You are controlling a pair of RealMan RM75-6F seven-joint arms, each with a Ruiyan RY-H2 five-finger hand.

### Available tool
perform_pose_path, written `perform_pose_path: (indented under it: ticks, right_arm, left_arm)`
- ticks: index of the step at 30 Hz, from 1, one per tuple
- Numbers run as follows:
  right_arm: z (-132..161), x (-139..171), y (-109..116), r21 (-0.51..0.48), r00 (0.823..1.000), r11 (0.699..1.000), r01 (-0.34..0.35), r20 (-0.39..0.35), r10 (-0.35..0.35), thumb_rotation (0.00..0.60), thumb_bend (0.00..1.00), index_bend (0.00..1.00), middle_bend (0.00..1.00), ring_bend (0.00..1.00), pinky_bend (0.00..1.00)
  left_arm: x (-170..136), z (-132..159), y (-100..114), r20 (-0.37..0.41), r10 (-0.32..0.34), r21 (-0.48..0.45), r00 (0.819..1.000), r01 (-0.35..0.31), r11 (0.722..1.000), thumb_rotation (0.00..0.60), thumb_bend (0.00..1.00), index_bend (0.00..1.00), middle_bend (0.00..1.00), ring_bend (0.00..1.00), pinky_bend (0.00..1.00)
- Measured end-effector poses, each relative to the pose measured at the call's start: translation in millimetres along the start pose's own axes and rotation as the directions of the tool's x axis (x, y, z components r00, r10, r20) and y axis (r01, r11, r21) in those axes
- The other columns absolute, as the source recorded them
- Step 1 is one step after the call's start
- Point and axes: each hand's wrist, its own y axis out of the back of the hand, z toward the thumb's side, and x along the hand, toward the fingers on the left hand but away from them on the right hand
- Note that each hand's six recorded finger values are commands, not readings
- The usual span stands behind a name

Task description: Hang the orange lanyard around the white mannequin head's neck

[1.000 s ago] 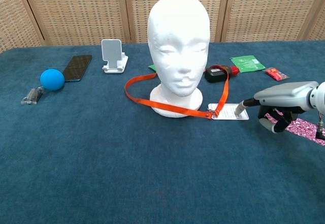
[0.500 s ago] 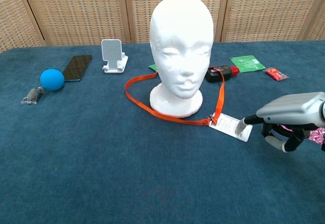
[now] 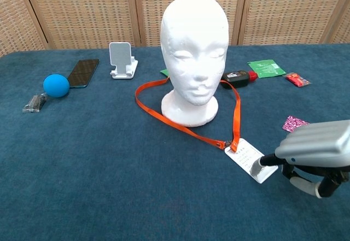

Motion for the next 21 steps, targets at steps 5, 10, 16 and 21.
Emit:
perform_pose_path:
  ticks: [5,10,16,21]
  right_arm:
    - [18.6,6.9,-2.9,0.041,0.999,0.999,-0.012,-0.051,0.014,0.600,0.85,0.22,0.73,0.74,0.96]
    - [29.4,12.2,-7.0,0.066,0.996,0.997,-0.028,-0.080,0.033,0.600,0.85,0.22,0.73,0.74,0.96]
    - [44.8,18.0,-9.6,0.091,0.991,0.995,-0.035,-0.125,0.046,0.600,0.85,0.22,0.73,0.74,0.96]
    - [54.8,22.0,5.5,0.095,0.987,0.995,0.039,-0.158,-0.024,0.600,0.85,0.23,0.73,0.74,0.96]
  left_arm:
    - [-0.2,-0.4,0.7,-0.001,0.001,-0.004,1.000,-0.001,1.000,0.600,0.00,0.00,0.00,0.00,0.00]
    - [-0.3,-0.7,1.0,-0.002,0.001,-0.004,1.000,-0.001,1.000,0.600,0.00,0.00,0.00,0.00,0.00]
    - [-0.3,0.0,0.6,0.000,0.000,-0.005,1.000,0.000,1.000,0.600,0.00,0.00,0.00,0.00,0.00]
    - [-0.5,-0.6,1.1,-0.002,0.001,-0.007,1.000,-0.001,1.000,0.600,0.00,0.00,0.00,0.00,0.00]
